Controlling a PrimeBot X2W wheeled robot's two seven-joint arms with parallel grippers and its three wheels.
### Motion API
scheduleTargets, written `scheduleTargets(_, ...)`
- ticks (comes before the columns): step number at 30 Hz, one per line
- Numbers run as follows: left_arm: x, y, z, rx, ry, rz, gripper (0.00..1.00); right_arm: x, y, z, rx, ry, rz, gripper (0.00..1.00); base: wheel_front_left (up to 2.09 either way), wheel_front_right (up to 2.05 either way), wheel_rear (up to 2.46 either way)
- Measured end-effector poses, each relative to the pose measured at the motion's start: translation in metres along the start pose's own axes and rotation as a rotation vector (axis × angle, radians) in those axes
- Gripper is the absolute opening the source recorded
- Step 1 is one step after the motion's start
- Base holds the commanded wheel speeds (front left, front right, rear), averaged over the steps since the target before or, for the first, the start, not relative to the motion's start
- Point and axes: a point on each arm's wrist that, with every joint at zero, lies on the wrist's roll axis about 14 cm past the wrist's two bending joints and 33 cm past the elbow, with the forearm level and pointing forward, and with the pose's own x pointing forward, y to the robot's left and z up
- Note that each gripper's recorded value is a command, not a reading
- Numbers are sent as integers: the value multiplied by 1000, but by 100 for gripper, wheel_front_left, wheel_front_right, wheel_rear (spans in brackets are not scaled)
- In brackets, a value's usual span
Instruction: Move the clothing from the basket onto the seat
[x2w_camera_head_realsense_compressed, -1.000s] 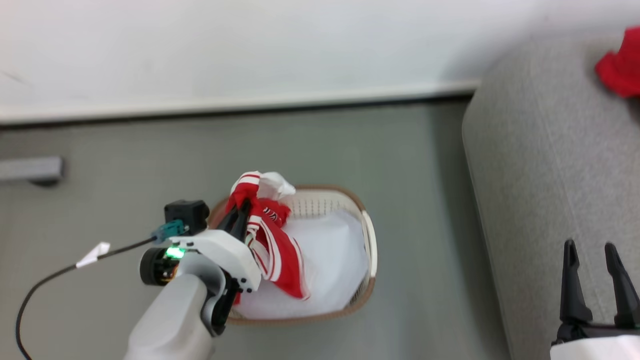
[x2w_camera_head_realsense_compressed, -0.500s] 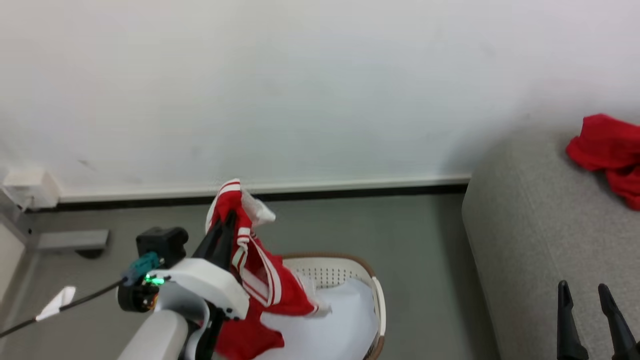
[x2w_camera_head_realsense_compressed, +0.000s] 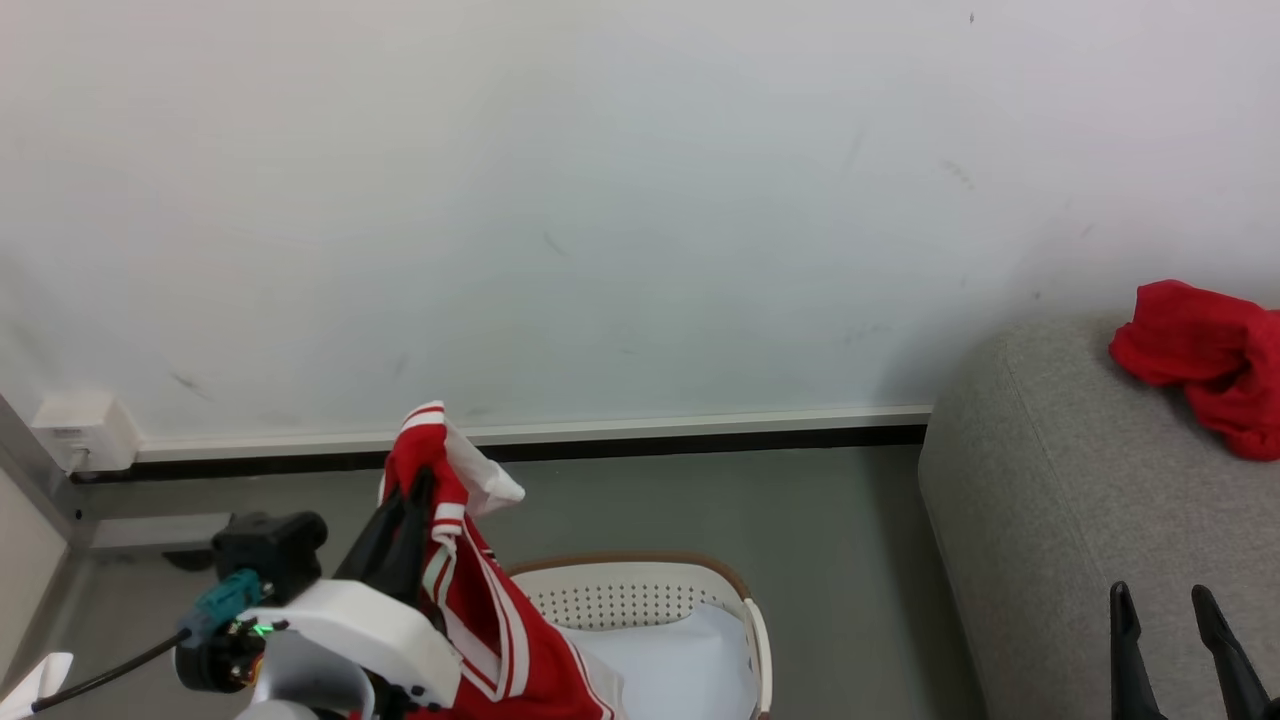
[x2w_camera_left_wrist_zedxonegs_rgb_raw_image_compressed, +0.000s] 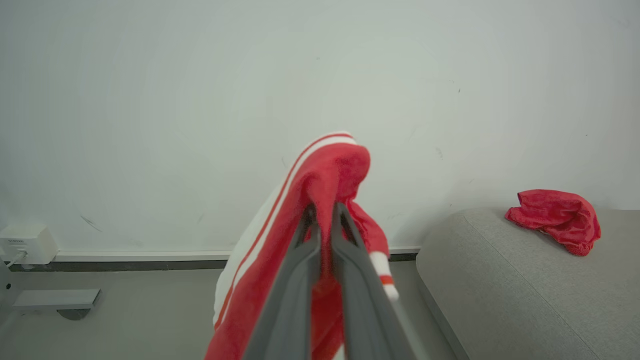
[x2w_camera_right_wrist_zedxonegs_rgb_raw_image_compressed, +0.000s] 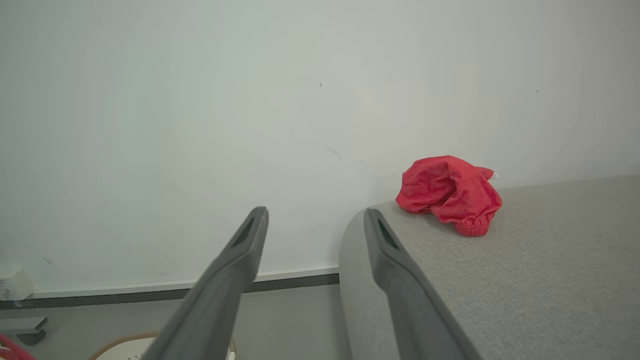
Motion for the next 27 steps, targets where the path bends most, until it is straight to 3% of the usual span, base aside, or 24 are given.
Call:
scheduleTargets(6, -6, 0, 6, -2, -7, 5, 0, 1, 16, -2, -11, 9, 54, 100, 0, 0, 0)
scheduleTargets(10, -6, -4, 10, -4, -16, -7, 0, 4, 40, 0, -35, 3, 148, 100, 0, 0, 0)
scheduleTargets(27, 5, -71, 51, -38, -120, -206, 0, -2, 206, 45, 43, -65, 740, 100, 0, 0, 0)
